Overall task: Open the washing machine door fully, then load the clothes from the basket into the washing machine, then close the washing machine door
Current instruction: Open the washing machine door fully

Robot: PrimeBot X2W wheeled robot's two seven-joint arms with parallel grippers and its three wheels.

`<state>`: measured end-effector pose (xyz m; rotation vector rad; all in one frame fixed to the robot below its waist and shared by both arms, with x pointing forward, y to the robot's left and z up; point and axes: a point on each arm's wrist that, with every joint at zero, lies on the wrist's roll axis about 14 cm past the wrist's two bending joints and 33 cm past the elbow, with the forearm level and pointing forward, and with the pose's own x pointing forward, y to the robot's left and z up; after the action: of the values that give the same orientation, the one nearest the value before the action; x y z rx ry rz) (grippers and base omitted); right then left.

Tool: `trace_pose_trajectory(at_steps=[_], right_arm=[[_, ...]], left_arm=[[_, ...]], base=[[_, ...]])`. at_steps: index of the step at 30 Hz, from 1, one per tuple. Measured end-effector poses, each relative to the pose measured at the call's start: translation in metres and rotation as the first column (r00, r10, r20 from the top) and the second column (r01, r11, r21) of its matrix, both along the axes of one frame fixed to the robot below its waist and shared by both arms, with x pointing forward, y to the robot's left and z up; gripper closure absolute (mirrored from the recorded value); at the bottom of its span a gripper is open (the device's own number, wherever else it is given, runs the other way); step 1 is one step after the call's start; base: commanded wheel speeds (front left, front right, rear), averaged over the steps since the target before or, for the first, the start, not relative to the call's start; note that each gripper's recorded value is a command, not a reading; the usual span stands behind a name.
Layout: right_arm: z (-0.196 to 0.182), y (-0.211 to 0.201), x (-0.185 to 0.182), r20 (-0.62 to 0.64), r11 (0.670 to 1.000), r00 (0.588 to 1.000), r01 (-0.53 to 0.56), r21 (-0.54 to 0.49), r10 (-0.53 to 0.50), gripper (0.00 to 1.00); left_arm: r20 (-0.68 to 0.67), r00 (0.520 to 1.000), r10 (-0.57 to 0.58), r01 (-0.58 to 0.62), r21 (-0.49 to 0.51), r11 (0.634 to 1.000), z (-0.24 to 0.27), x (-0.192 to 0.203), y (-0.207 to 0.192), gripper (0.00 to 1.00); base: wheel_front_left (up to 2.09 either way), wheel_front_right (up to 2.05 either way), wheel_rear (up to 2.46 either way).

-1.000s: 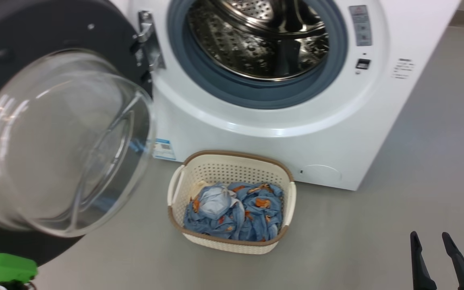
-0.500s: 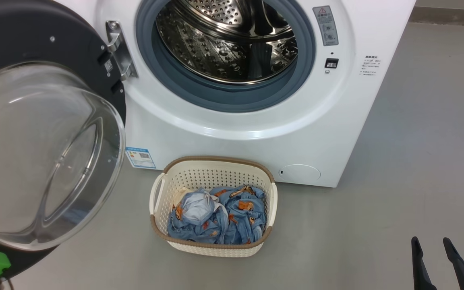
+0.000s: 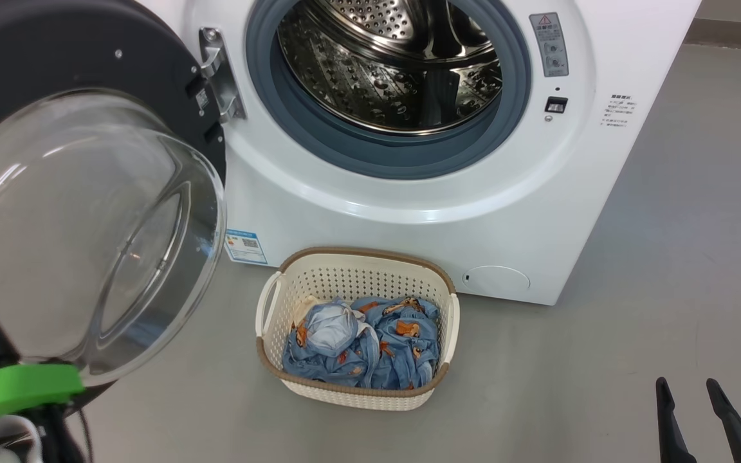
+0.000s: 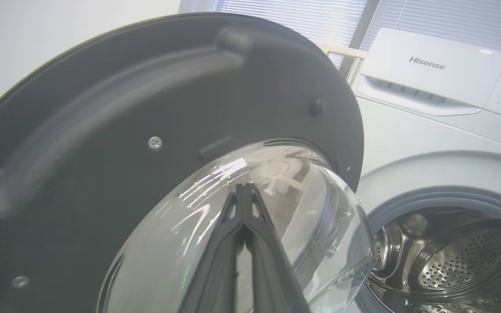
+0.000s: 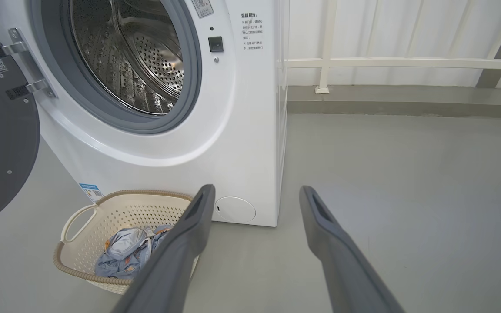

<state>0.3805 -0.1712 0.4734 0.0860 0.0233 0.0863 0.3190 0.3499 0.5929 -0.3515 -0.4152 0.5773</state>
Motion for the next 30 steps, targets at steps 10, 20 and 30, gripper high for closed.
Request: trace_pose_trajectory(at_steps=[10, 20, 30], right_arm=[[0.001, -0.006, 0.000, 0.005, 1.000, 1.000, 0.021, 0.004, -0.021, 0.00], [0.004, -0.016, -0.002, 0.016, 0.998, 0.998, 0.056, 0.008, -0.056, 0.00], [0.016, -0.027, -0.010, 0.049, 0.996, 0.995, 0.090, 0.011, -0.090, 0.00]], left_arm=[[0.087, 0.962, -0.261, 0.252, 0.094, 0.963, 0.044, 0.016, -0.087, 0.00], [-0.095, 0.859, -0.503, 0.507, 0.028, 0.861, -0.023, 0.038, -0.162, 0.00], [-0.277, 0.789, -0.548, 0.573, 0.011, 0.820, -0.089, 0.041, -0.175, 0.00]], base=[[0.00, 0.00, 0.00], [0.00, 0.00, 0.00], [0.00, 0.00, 0.00]])
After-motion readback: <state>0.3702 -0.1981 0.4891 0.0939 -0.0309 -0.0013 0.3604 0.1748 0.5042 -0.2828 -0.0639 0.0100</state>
